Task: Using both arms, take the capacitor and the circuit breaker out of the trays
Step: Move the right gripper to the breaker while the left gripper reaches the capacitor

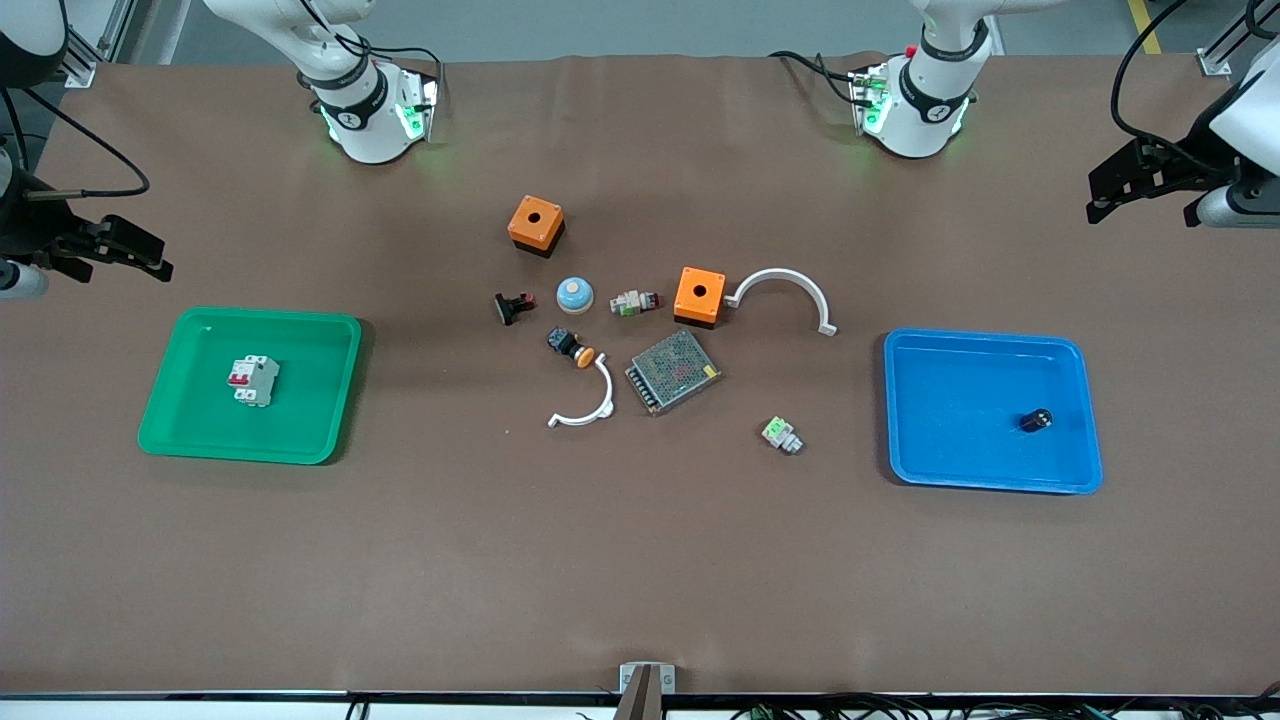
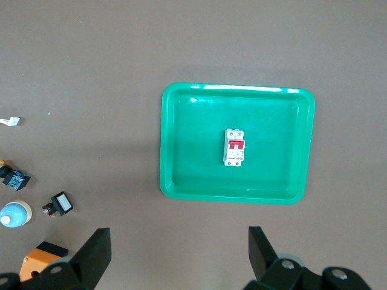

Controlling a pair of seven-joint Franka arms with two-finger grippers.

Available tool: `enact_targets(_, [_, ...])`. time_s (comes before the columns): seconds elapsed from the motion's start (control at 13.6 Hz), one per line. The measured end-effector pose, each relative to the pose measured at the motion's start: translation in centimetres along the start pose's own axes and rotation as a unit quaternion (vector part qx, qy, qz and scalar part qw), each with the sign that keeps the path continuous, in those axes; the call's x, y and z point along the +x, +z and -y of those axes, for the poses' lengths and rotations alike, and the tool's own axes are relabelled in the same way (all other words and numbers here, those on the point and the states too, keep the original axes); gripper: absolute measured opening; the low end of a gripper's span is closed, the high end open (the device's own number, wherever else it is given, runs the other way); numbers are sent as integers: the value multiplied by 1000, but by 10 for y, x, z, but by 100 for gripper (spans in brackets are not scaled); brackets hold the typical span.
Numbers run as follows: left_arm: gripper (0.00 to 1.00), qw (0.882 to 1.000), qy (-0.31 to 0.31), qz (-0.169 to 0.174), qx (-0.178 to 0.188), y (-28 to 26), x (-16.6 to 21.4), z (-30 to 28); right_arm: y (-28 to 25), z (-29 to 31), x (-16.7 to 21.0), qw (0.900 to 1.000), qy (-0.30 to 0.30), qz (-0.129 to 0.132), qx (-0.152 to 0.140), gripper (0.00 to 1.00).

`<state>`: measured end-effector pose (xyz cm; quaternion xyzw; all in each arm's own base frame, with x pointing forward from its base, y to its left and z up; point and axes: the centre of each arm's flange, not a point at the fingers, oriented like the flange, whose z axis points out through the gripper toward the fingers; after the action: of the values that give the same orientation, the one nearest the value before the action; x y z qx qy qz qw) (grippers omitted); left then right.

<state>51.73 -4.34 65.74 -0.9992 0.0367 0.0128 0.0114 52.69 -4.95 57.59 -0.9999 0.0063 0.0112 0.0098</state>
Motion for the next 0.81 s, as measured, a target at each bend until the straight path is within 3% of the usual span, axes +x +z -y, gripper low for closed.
enact_targets(0.51, [100, 1000, -12, 7, -3, 10, 14, 14, 0, 0, 0, 1000, 0, 0, 0, 100])
enact_targets(0.81, [100, 998, -55, 40, -9, 78, 56, 69, 32, -18, 24, 1000, 17, 21, -2, 100])
